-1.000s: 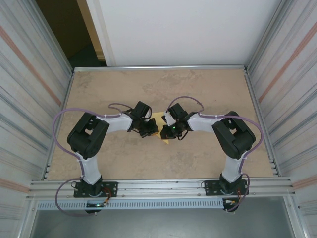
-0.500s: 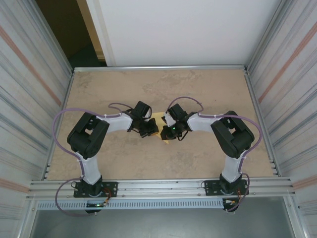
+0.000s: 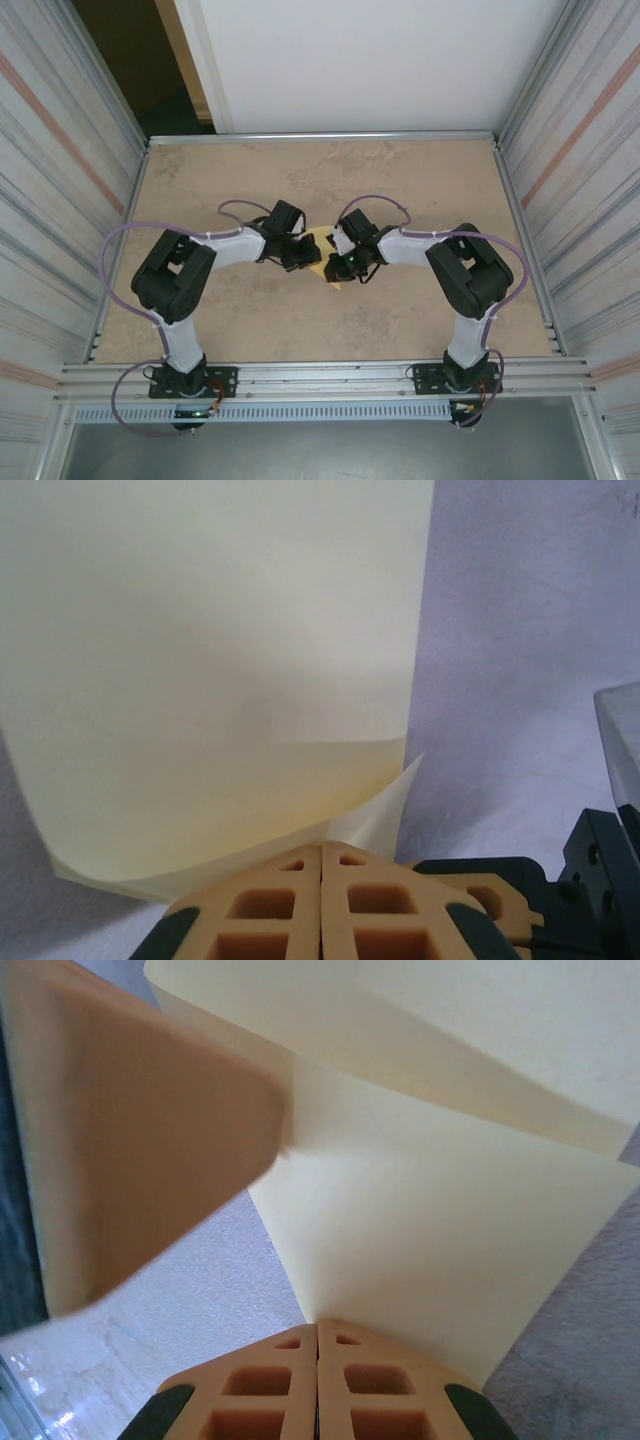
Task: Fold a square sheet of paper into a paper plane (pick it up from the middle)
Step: Third fold the triangle at the center of the table, then fourth fold the wing at the center of the table.
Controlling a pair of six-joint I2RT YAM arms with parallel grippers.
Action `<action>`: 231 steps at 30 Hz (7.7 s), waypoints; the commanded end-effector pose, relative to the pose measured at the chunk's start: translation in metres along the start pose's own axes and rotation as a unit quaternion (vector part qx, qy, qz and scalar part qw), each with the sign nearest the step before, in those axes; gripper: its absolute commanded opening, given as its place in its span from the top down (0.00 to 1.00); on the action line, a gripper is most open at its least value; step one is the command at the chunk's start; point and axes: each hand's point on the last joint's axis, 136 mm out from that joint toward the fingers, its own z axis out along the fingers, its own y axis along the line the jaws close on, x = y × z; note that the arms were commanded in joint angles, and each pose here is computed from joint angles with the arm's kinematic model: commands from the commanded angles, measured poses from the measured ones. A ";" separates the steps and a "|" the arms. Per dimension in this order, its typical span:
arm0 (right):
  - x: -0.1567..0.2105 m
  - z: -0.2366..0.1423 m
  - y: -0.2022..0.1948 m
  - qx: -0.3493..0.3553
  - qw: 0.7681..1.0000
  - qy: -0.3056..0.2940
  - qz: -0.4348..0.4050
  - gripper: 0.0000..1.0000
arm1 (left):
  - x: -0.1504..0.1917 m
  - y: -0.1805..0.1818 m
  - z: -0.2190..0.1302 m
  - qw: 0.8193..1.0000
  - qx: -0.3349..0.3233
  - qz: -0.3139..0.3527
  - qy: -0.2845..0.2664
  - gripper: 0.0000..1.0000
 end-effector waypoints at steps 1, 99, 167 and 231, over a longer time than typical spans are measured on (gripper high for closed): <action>0.012 0.008 -0.016 0.028 0.999 0.028 0.011 0.91 | 0.001 -0.004 0.007 1.000 -0.006 0.018 -0.003 0.92; 0.031 0.015 -0.052 0.086 0.991 0.044 0.097 0.98 | 0.003 0.048 0.012 0.990 -0.105 0.028 -0.085 0.96; -0.036 0.000 -0.035 0.039 0.987 -0.050 0.149 0.82 | -0.022 0.034 -0.029 0.987 0.068 -0.112 -0.093 0.75; -0.065 -0.062 -0.013 0.098 0.983 -0.156 0.013 0.64 | -0.045 0.021 -0.029 0.985 0.057 -0.124 -0.108 0.98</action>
